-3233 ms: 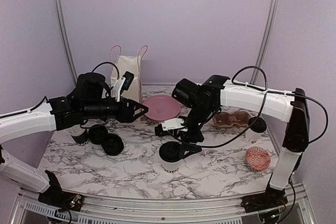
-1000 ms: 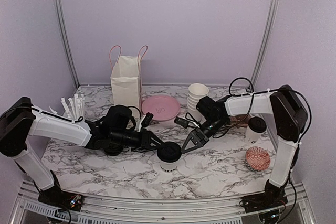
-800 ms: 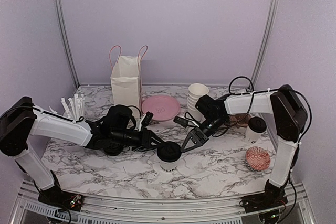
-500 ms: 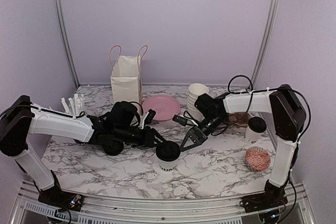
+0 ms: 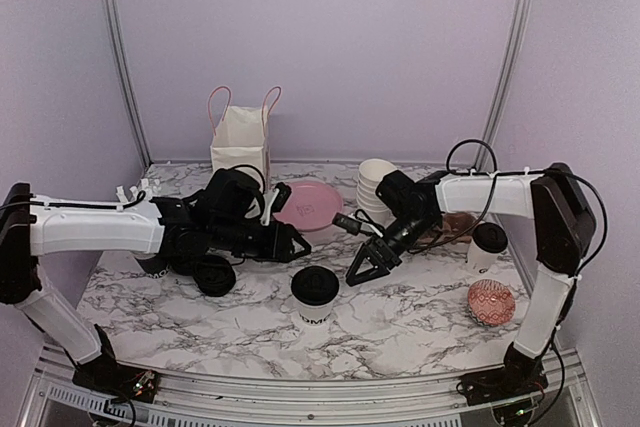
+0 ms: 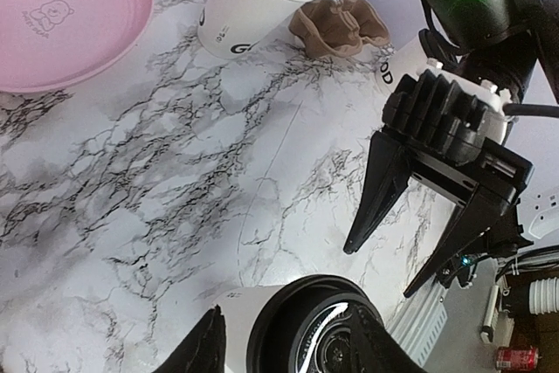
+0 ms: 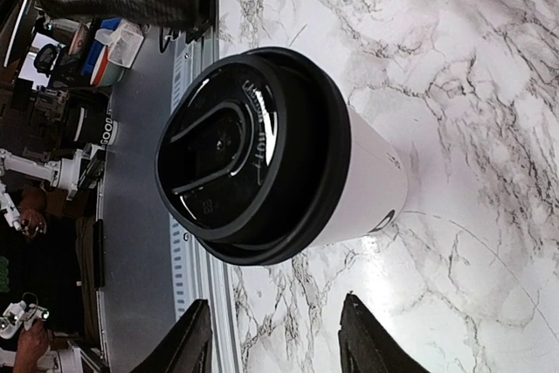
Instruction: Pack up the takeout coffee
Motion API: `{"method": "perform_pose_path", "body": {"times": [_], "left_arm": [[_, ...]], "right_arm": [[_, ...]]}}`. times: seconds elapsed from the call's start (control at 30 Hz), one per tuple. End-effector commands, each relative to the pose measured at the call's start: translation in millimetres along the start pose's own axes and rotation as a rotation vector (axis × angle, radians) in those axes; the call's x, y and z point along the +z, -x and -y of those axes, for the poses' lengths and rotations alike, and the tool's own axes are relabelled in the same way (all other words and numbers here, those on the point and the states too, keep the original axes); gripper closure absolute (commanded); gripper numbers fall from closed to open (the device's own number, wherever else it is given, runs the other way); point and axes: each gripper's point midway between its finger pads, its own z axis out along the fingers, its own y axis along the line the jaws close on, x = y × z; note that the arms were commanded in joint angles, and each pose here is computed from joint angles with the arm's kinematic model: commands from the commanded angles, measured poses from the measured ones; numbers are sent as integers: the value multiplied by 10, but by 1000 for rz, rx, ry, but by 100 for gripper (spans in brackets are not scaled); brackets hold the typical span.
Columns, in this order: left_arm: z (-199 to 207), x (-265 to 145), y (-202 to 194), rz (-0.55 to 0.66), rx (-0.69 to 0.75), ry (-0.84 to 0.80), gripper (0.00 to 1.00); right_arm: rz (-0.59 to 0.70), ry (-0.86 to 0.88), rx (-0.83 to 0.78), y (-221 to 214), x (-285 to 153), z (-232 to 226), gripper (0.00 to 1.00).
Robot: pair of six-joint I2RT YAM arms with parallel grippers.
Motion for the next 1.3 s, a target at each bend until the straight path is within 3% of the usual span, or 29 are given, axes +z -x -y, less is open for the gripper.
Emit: {"method": "perform_pose_path", "body": {"times": [0.0,0.2,0.47,0.83,1.27], "left_arm": [[-207,-266,-149,5,-114,111,53],[-178,-411,-551,-84,-274,40,53],[-16,-281,-726,-160,-278,-27,50],[143,-117,-792,-194,-247,-97,53],[-171,17,-1046,-260,-238,21,56]], "right_arm": [[10,-46,-31,131,-77,65,54],[13,-47,-12,280,-101,213,60],[24,-2,11,424,-46,287,58],[-5,34,3,389,106,220,58],[-63,43,20,244,302,251,60]]}}
